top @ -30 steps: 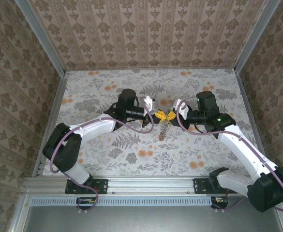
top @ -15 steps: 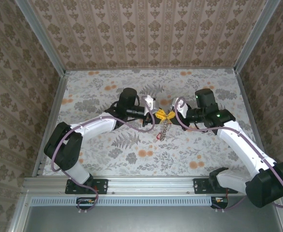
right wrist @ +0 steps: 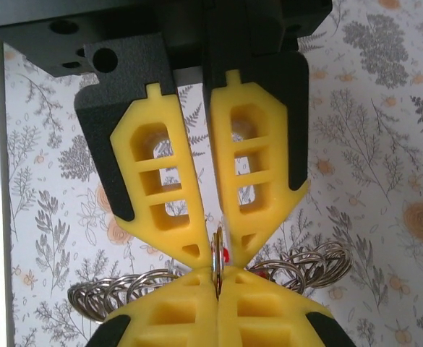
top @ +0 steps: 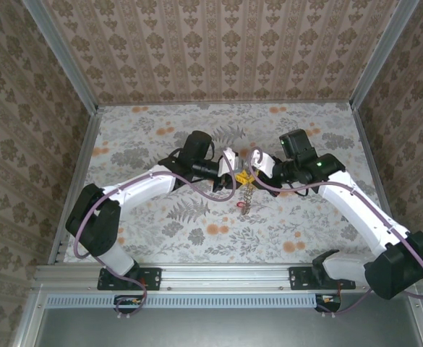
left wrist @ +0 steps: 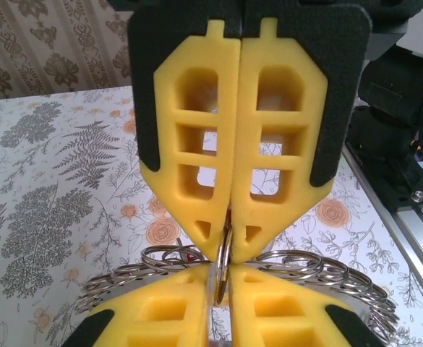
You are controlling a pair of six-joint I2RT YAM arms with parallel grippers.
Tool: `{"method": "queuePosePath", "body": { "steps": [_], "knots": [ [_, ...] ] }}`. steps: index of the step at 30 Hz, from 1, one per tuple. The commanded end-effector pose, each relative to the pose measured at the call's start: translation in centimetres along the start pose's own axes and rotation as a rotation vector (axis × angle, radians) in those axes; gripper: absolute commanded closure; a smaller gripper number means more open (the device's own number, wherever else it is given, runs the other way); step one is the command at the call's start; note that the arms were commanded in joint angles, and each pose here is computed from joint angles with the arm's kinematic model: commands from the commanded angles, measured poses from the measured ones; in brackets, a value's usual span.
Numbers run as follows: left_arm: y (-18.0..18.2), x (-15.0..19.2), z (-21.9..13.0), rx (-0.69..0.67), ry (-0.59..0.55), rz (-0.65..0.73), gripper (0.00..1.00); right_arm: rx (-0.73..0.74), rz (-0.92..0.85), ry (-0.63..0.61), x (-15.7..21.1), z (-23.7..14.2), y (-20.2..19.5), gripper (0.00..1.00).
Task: Put the keys on the keyring
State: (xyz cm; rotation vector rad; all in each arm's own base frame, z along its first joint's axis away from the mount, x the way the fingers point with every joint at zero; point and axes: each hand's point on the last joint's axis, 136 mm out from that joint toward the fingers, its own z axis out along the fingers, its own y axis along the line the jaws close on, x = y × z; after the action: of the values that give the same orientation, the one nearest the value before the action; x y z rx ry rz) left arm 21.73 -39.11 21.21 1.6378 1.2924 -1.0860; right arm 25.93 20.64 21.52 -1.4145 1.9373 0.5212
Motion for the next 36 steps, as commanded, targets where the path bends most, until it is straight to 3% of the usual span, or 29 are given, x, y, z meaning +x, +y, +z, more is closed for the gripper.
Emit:
{"method": "queuePosePath", "body": {
  "steps": [1, 3, 5, 9, 19, 26, 30, 33, 36],
  "knots": [
    [0.5, -1.6, -0.5, -0.033, -0.001, 0.061, 0.92, -0.020, -0.046, 0.019, -1.0, -0.5, 0.7, 1.00],
    [0.5, -1.5, -0.5, -0.039, 0.003, 0.059, 1.00, -0.012, -0.051, 0.042, -0.8, -0.6, 0.6, 1.00],
    [0.5, -1.6, -0.5, -0.045, -0.005, 0.061, 1.00, -0.011, -0.052, 0.033, -1.1, -0.7, 0.7, 1.00],
    [0.5, -2.2, -0.8, -0.038, -0.065, 0.049, 1.00, 0.002, -0.065, -0.065, -2.2, -1.0, 1.0, 0.90],
    [-0.2, -3.9, -1.6, 0.029, -0.198, 0.038, 1.00, -0.030, -0.025, -0.296, -3.2, -1.8, 0.7, 0.87],
    [-0.1, -4.5, -2.1, 0.039, -0.257, 0.025, 1.00, -0.022, 0.001, -0.356, -2.9, -2.4, 0.1, 0.85],
    [-0.1, -4.8, -2.2, 0.050, -0.271, 0.024, 1.00, -0.042, 0.012, -0.387, -3.1, -2.6, 0.0, 0.90],
    [0.2, -4.8, -2.1, 0.040, -0.278, 0.018, 1.00, -0.047, 0.021, -0.395, -3.4, -2.6, -0.2, 0.99],
    [0.5, -4.6, -2.1, 0.028, -0.263, 0.009, 1.00, -0.057, 0.023, -0.382, -3.5, -2.8, -0.1, 1.00]
  ]
}}
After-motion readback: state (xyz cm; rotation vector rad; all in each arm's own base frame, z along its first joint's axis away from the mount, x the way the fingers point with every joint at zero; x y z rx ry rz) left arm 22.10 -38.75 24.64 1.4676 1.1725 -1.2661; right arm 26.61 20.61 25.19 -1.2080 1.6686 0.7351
